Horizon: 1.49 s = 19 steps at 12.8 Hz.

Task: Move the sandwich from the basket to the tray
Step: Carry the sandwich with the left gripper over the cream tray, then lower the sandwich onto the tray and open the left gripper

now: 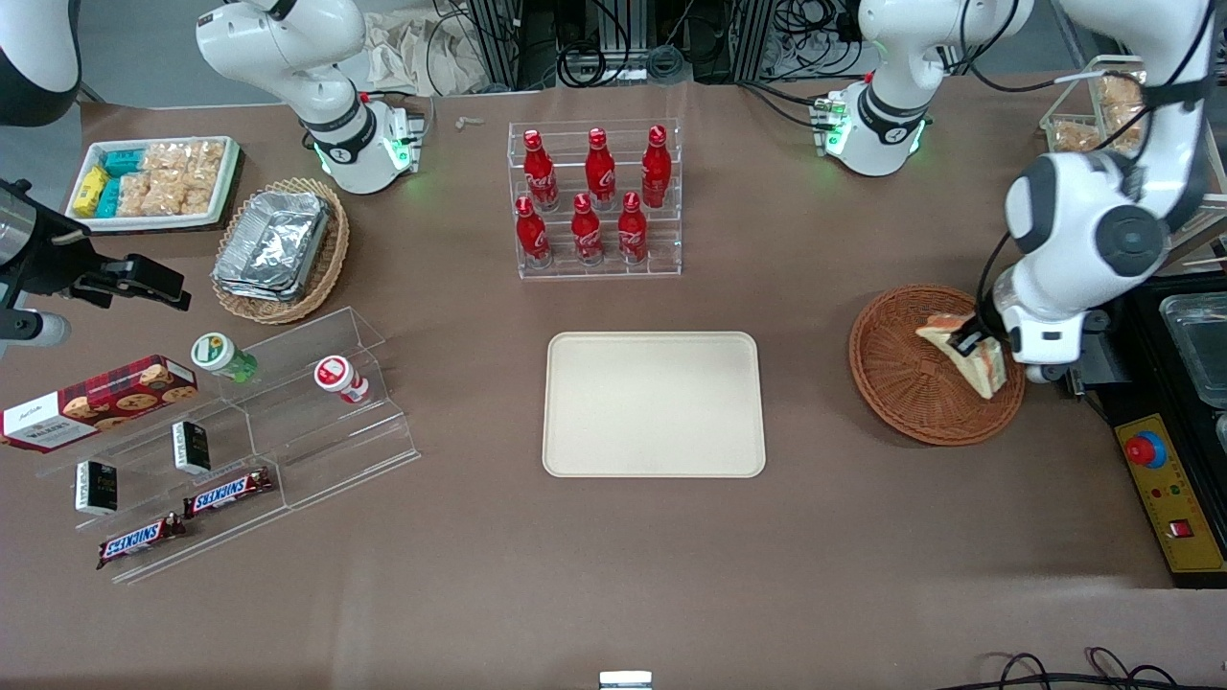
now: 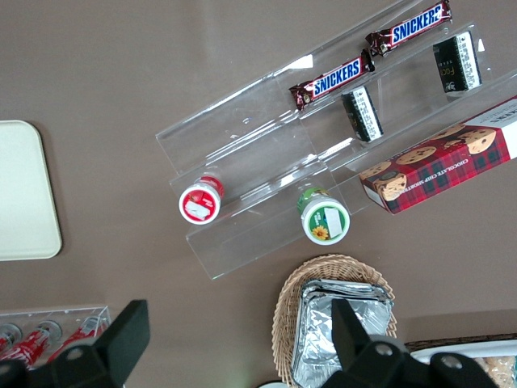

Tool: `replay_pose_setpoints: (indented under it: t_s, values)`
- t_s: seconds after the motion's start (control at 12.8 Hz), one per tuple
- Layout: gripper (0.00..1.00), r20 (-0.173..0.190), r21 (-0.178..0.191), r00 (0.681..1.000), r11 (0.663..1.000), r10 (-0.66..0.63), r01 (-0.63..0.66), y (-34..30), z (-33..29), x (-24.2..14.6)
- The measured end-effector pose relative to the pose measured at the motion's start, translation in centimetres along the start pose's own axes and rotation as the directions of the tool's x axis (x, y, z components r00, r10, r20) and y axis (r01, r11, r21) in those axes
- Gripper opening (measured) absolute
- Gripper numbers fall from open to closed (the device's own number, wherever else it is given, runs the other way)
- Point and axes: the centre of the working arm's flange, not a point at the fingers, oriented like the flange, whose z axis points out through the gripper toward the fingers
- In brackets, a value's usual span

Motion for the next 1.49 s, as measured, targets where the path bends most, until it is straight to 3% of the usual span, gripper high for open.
replay_pose_setpoints:
  t_s: [0.31,0.55,0.63,0.71,0.86,1.02,1.1,1.25,1.49]
  values:
    - [0.18,0.031,0.032,0.985,0.984,0.172,-0.173,1.5,-12.1,-1.0]
    - [0.18,0.005,0.002,0.940,0.940,0.341,-0.341,6.4,-16.4,-6.9]
    - [0.18,0.021,-0.022,0.922,0.923,0.385,-0.385,8.9,-16.1,-9.9]
    - [0.18,0.034,-0.046,0.909,0.910,0.414,-0.413,11.2,-15.3,-12.3]
    - [0.18,0.027,-0.093,0.885,0.883,0.464,-0.460,16.2,-11.9,-15.9]
    - [0.18,0.013,-0.136,0.883,0.876,0.468,-0.462,21.0,-6.1,-18.5]
    - [0.18,-0.006,-0.143,0.887,0.878,0.462,-0.458,23.1,-2.7,-19.7]
    - [0.18,-0.021,-0.117,0.883,0.876,0.468,-0.467,25.5,3.3,-21.5]
    - [0.18,-0.037,-0.114,0.874,0.867,0.484,-0.485,27.0,8.4,-20.7]
